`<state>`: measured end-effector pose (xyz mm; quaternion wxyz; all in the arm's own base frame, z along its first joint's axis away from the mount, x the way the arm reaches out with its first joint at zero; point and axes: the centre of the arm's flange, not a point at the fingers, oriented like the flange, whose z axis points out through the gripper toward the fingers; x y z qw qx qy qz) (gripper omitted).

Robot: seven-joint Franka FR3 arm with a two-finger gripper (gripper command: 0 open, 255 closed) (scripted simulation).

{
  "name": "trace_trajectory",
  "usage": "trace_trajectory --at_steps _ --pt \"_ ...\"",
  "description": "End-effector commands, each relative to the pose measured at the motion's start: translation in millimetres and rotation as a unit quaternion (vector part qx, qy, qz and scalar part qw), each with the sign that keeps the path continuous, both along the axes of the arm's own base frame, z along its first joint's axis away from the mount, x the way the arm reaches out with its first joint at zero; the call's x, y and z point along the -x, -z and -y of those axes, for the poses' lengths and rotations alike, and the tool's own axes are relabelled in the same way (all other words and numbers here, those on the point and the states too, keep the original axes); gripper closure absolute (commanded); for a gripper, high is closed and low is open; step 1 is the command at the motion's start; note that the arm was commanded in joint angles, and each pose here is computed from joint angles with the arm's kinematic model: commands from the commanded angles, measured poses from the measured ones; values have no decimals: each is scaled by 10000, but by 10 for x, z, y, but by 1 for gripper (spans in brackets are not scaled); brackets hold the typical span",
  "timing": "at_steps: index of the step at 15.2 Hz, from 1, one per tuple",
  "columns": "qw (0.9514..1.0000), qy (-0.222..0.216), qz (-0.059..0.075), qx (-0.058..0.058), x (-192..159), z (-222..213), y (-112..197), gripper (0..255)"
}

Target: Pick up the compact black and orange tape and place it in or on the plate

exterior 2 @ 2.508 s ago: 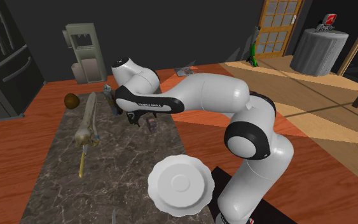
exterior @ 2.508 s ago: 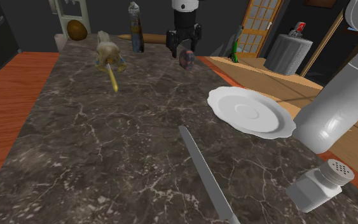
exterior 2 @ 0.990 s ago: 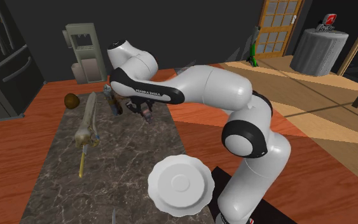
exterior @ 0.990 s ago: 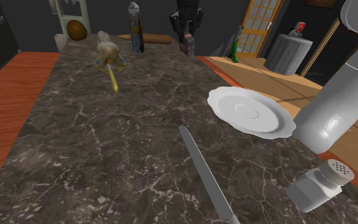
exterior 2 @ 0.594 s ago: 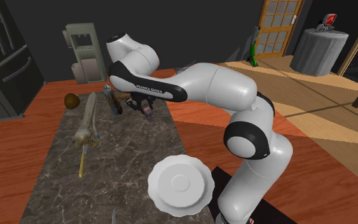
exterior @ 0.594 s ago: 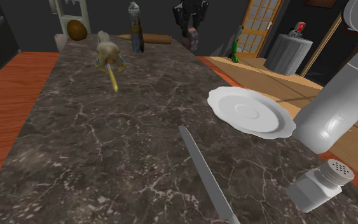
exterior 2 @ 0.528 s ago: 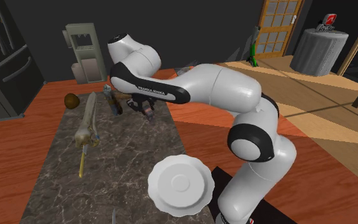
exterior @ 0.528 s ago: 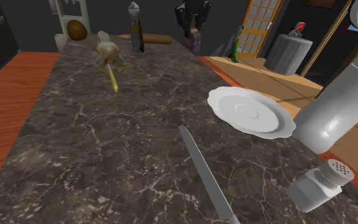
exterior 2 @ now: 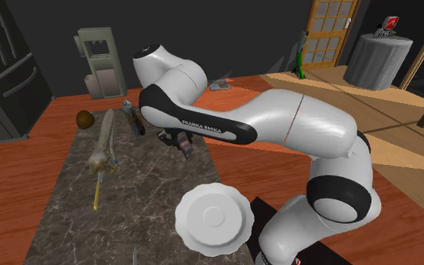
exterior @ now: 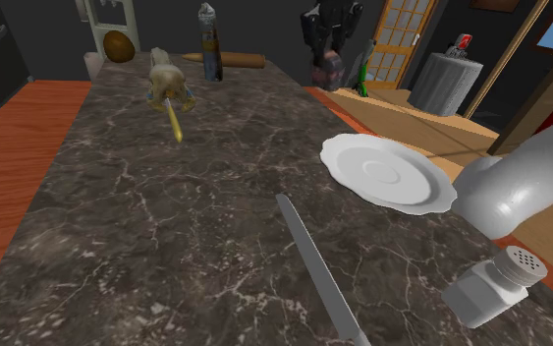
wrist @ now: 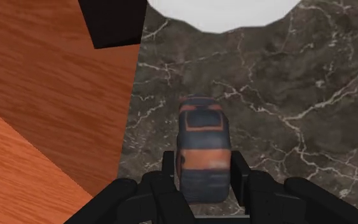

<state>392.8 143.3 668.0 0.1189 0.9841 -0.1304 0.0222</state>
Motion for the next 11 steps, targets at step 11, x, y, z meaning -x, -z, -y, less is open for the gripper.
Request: trace_trajectory --at_steps 11 --pt "10000 4 -1 -1 1515 -475 -65 255"
